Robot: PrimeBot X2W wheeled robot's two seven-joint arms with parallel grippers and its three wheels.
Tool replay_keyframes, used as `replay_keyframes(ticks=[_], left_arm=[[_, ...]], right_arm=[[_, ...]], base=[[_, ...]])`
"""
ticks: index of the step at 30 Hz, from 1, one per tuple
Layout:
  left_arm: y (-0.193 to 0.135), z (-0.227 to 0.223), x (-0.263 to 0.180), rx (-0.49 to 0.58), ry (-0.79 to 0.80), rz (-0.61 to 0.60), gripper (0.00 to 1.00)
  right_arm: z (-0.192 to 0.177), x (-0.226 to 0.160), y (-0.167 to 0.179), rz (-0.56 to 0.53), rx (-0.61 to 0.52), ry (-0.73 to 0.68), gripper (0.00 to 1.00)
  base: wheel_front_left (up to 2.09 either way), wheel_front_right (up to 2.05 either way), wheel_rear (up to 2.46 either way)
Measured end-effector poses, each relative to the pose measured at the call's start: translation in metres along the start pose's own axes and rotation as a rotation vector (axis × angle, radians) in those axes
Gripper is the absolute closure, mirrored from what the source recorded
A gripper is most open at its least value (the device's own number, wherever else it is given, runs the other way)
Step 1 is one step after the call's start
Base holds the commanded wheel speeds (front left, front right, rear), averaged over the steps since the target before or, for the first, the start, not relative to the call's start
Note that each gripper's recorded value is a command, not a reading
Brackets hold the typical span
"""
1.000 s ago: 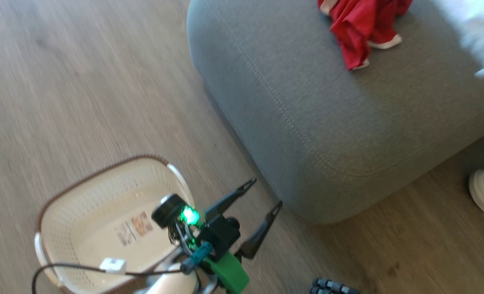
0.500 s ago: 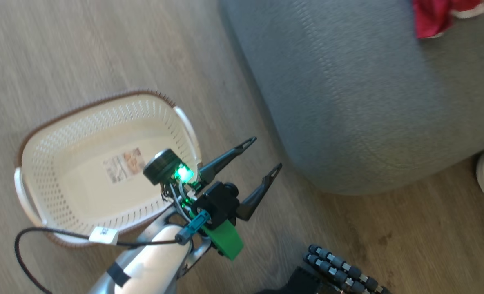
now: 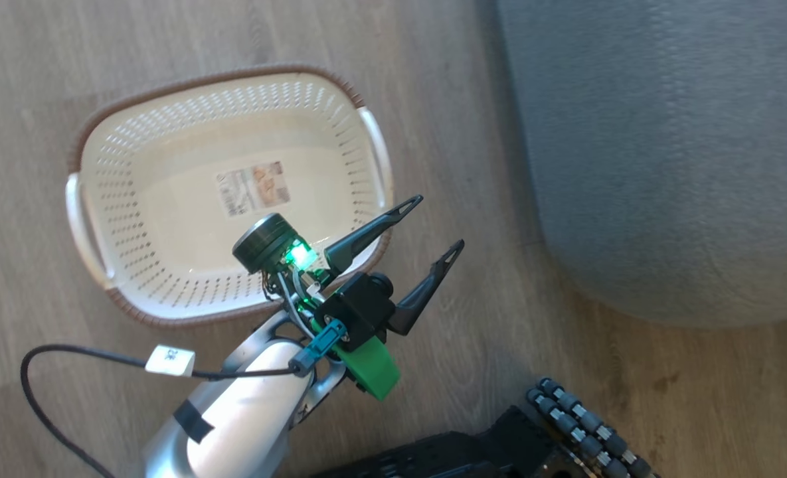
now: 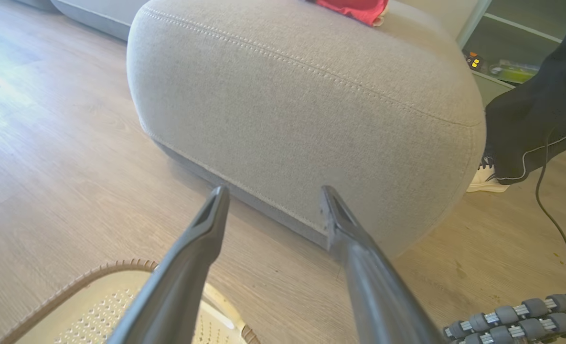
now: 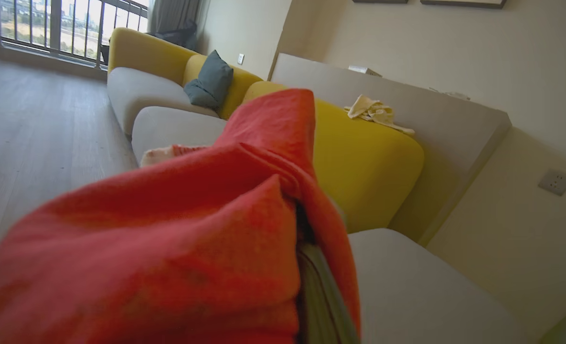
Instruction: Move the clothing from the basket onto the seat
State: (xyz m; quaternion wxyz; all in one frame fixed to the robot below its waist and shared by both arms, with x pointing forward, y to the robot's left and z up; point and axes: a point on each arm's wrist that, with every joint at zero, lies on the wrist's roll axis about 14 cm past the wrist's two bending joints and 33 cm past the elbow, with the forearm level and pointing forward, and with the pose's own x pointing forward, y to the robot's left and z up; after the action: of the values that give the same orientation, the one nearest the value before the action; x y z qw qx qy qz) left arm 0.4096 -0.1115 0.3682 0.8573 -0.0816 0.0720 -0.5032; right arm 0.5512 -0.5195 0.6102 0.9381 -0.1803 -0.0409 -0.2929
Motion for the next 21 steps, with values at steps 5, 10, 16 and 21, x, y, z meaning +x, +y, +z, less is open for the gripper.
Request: replay_keyframes(ticks=[5,10,16,21], left_arm=[[0.012,-0.010,-0.007,-0.021,0.020,0.043,0.00],[0.015,-0.004,-0.002,0.021,-0.004,0.026,0.00],[0.015,-0.006,0.000,0.015,-0.006,0.023,0.00],[0.015,-0.008,-0.001,0.024,0.002,0.011,0.00]], right_arm=[[-0.055,-0.001,0.022,0.010,-0.013,0.133,1.00],[-0.096,-0.010,0.034,0.022,-0.035,0.243,1.00],[-0.123,-0.022,0.053,0.092,-0.131,0.324,1.00],[-0.138,-0.034,0.048,0.087,-0.140,0.376,1.00]], base=[[0.00,0.00,0.00],[0.00,0.00,0.00],[0.00,0.00,0.00],[0.00,0.00,0.00]])
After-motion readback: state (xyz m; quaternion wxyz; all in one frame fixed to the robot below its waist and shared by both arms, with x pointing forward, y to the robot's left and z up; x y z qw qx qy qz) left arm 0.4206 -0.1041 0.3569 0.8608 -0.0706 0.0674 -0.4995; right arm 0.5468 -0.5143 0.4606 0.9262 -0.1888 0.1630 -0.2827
